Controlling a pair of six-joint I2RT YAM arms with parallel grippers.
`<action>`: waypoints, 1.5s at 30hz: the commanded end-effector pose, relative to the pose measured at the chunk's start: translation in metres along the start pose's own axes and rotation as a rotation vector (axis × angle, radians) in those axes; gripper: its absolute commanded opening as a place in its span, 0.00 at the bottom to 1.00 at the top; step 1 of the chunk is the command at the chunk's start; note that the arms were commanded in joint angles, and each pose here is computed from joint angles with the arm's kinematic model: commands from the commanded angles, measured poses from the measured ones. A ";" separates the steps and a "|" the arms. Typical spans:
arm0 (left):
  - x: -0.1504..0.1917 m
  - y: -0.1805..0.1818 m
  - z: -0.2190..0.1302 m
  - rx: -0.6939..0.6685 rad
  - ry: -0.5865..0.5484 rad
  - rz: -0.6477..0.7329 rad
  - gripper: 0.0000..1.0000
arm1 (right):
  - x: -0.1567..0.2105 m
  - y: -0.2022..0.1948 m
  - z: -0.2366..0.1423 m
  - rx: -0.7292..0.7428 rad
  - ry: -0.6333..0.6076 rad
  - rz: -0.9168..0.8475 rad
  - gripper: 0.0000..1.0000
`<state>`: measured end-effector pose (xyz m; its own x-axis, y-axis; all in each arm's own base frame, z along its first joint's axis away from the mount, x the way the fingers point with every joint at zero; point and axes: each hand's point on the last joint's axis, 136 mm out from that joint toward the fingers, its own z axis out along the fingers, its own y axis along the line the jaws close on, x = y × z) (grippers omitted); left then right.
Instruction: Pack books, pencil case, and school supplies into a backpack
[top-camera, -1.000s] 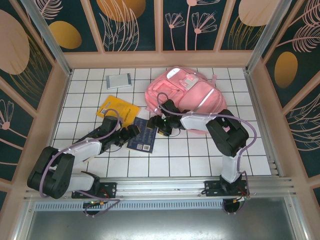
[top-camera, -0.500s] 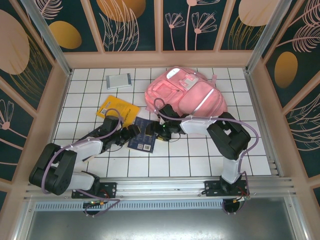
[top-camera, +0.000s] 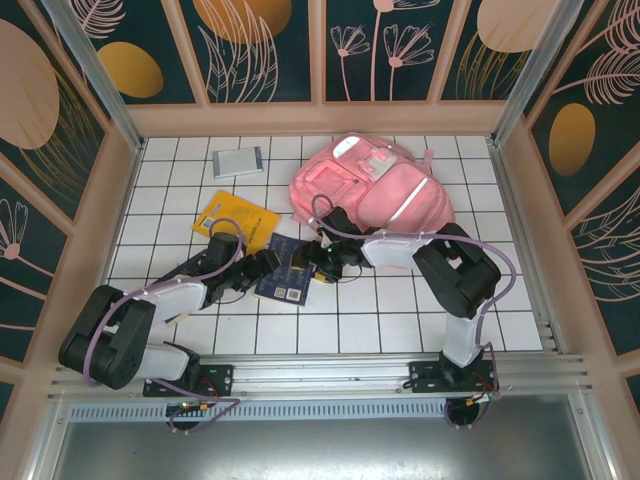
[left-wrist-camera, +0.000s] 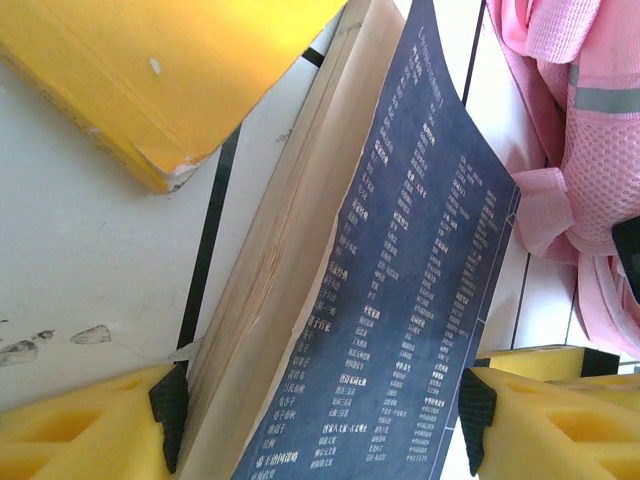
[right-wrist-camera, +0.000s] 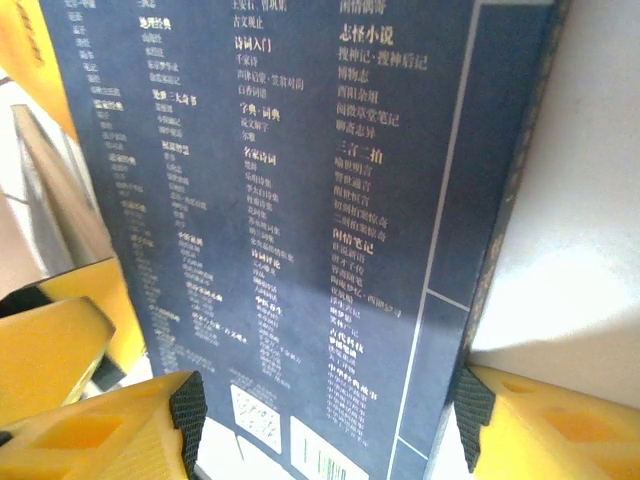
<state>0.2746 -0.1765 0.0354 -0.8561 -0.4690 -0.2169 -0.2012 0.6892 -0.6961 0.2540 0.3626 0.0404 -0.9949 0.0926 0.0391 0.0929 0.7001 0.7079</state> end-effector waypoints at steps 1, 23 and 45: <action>0.025 -0.016 0.009 0.097 0.096 0.018 0.71 | 0.015 0.064 -0.020 -0.294 0.061 -0.027 0.67; 0.028 -0.018 0.009 0.110 0.113 0.029 0.68 | 0.016 0.073 -0.006 -0.319 0.028 -0.054 0.59; 0.019 0.000 -0.004 0.004 0.032 0.042 0.60 | -0.009 0.014 -0.003 -0.087 -0.106 -0.043 0.50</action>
<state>0.2620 -0.1893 0.0362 -0.8798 -0.4255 -0.2118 -0.1579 0.6820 -0.7141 0.2591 0.3836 0.0662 -0.9932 0.1123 -0.0319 0.0405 0.5881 0.8077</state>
